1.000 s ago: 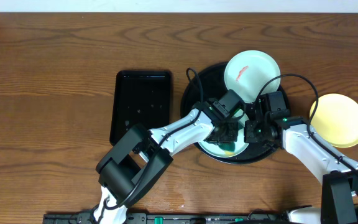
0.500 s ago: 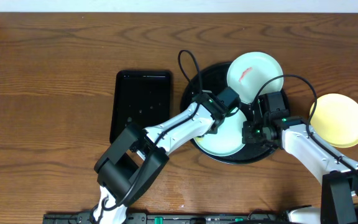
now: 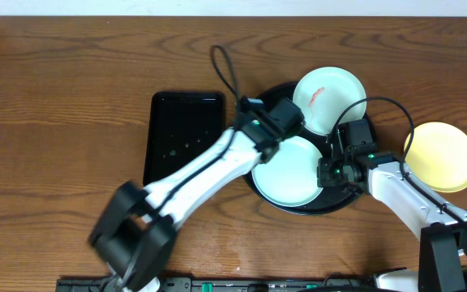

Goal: Clean dirty plates on tray and stack at the side
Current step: 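Return the sponge to the black tray and release with left gripper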

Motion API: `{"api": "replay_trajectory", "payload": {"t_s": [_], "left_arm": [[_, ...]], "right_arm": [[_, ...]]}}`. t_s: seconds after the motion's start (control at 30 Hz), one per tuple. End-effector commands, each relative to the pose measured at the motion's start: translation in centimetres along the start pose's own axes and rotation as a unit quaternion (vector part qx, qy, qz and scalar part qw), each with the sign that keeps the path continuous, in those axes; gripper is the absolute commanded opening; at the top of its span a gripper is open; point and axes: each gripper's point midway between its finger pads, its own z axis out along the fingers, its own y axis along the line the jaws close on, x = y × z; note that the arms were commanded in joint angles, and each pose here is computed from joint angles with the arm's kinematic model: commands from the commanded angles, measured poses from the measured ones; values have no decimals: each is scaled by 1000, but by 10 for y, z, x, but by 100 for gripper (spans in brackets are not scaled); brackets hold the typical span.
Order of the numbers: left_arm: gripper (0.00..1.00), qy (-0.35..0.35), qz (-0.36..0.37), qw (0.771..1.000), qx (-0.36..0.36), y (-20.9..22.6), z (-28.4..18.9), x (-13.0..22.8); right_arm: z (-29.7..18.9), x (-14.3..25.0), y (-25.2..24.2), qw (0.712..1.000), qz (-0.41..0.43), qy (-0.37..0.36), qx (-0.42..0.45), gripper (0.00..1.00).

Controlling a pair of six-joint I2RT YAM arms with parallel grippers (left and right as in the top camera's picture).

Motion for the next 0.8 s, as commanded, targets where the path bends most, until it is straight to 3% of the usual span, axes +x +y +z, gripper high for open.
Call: {"api": "replay_trajectory", "payload": {"t_s": [0.0,0.23,0.47,0.57,0.6,0.7,0.77], "left_arm": [[8,-14,-33,999,22,25,-31,-15],[8,24,-114,993,-10,111,-28,-23],[9,110,-131,983,63,129,33,5],[17,111,-146,979,93,132,54,11],[27,112,-152,976,104,132,56,11],[38,111,-158,971,137,128,54,6],[42,105,-154,970,154,125,49,2]], "right_arm": [[4,10,-14,999,-12,17,32,1],[4,8,-13,999,-18,13,29,1],[5,5,-8,999,-34,8,15,1],[5,5,-8,999,-34,7,13,1],[5,5,-8,999,-34,7,13,1],[5,5,-8,999,-34,7,13,1],[5,5,-8,999,-34,7,13,1]]}}
